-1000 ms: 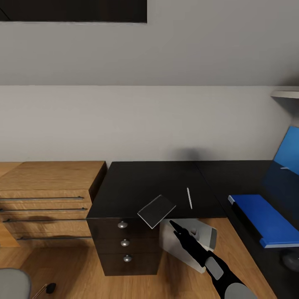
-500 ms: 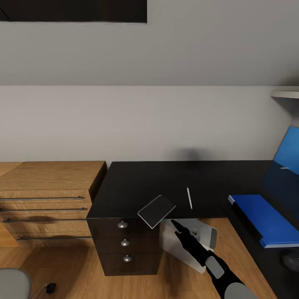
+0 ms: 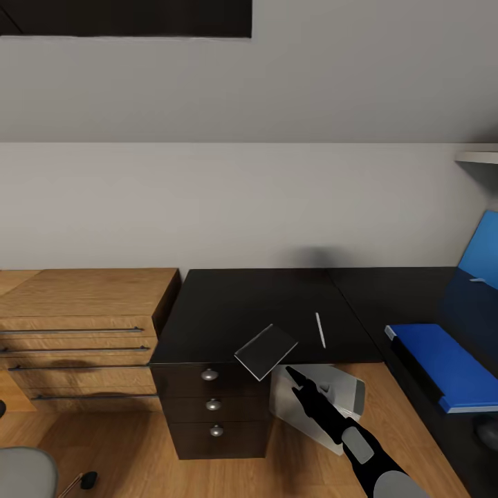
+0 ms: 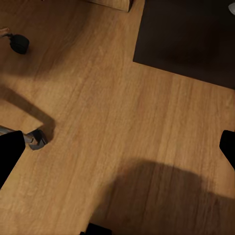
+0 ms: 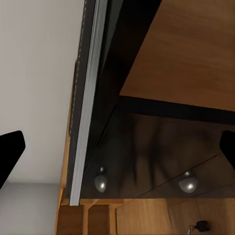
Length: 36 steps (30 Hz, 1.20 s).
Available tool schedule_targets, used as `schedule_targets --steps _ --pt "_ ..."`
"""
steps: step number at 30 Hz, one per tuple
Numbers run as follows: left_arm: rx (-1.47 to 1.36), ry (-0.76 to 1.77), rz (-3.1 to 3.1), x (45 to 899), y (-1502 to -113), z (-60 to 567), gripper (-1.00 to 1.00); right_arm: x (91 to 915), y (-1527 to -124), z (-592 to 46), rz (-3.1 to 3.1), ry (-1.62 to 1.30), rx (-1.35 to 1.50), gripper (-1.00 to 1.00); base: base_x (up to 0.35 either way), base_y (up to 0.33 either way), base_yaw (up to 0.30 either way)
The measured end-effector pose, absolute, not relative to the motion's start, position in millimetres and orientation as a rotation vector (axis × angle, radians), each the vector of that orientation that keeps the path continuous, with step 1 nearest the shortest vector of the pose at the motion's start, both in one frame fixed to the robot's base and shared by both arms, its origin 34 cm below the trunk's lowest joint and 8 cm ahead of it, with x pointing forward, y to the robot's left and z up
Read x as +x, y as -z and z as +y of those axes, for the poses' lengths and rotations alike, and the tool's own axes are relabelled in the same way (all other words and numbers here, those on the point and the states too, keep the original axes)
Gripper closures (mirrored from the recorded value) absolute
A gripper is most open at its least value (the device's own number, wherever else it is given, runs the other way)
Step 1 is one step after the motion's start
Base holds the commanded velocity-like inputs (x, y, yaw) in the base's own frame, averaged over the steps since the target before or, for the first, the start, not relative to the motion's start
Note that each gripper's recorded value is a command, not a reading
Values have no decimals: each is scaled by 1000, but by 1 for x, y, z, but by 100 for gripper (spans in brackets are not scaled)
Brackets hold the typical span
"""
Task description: In the bedroom, organize the workspace by keeping the computer under the desk, ensuring the monitor is on the desk, placing the keyboard on the desk next to the monitor, placing the mouse on the desk next to the keyboard, moving the folder from the swivel chair onto the desk next to the mouse, stacking the notebook on top of the folder with the pen on top of the notebook, and positioning the swivel chair next to the desk.
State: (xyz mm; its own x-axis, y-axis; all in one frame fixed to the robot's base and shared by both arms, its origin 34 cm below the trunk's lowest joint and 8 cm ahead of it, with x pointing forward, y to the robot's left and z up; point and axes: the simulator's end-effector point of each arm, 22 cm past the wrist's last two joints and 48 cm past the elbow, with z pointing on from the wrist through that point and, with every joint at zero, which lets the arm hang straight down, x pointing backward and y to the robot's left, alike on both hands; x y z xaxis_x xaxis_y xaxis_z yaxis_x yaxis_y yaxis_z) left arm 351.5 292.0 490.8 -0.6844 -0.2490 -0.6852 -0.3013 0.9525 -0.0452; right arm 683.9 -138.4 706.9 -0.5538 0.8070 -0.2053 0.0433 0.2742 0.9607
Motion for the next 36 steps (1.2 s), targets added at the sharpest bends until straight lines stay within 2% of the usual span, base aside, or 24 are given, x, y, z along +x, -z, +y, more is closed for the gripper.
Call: schedule_targets --steps 14,24,36 --pt "-384 -90 2355 352 -491 292 -100 683 -703 -138 1837 -1335 778 -100 0 22 0" --pt "-384 -91 2355 352 -491 292 -100 683 -699 -139 1850 -1318 787 -100 0 167 0" --pt "-384 -92 2356 352 -491 292 -100 682 -698 -138 1862 -1312 782 -100 0 28 0"
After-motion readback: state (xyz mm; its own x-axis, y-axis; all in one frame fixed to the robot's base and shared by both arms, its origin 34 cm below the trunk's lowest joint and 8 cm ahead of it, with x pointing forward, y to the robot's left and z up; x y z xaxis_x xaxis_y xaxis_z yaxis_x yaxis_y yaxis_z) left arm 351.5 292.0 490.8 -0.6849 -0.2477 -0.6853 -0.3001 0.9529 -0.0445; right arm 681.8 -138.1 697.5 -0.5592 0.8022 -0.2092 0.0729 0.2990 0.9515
